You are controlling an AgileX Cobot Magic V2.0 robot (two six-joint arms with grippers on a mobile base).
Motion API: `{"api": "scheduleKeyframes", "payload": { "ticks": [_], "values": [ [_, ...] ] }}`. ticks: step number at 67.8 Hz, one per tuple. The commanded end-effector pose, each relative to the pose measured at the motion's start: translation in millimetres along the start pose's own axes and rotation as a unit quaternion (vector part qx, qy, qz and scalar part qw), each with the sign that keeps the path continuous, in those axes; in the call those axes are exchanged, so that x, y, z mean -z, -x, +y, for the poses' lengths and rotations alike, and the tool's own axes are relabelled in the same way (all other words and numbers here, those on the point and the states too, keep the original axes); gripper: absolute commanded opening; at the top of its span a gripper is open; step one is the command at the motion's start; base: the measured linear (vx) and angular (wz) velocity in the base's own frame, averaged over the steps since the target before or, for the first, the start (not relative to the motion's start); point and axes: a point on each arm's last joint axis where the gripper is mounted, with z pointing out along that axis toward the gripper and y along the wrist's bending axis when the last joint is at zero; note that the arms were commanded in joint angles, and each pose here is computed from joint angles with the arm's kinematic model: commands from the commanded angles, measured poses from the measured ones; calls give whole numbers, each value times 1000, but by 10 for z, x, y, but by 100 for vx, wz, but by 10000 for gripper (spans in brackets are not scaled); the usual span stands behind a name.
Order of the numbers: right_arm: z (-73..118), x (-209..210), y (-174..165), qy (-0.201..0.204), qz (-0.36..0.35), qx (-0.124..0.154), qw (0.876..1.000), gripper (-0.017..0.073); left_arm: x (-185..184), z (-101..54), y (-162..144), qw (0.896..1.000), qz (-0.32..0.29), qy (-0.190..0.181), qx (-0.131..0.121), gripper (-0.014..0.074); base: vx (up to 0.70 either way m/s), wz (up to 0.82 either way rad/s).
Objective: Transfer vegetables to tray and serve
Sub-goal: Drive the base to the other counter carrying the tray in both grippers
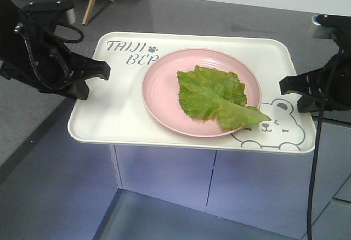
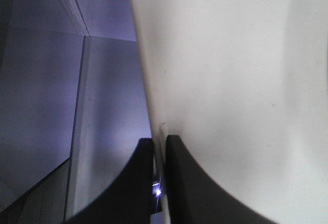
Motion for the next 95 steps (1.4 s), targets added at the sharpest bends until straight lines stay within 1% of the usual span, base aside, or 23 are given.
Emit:
{"api": "scheduleKeyframes", "payload": {
  "ticks": [1, 58, 95],
  "values": [
    [16, 191, 78, 0, -58, 20, 998, -4, 248, -55, 32, 998, -56, -18, -14, -6, 6, -31],
    [16, 190, 74, 0, -56, 20, 998, -4, 248, -55, 32, 998, -56, -18, -14, -6, 9, -29],
    [16, 190, 74, 0, -56, 20, 998, -4, 248, -55, 32, 998, -56, -18, -14, -6, 10, -18]
  ]
}}
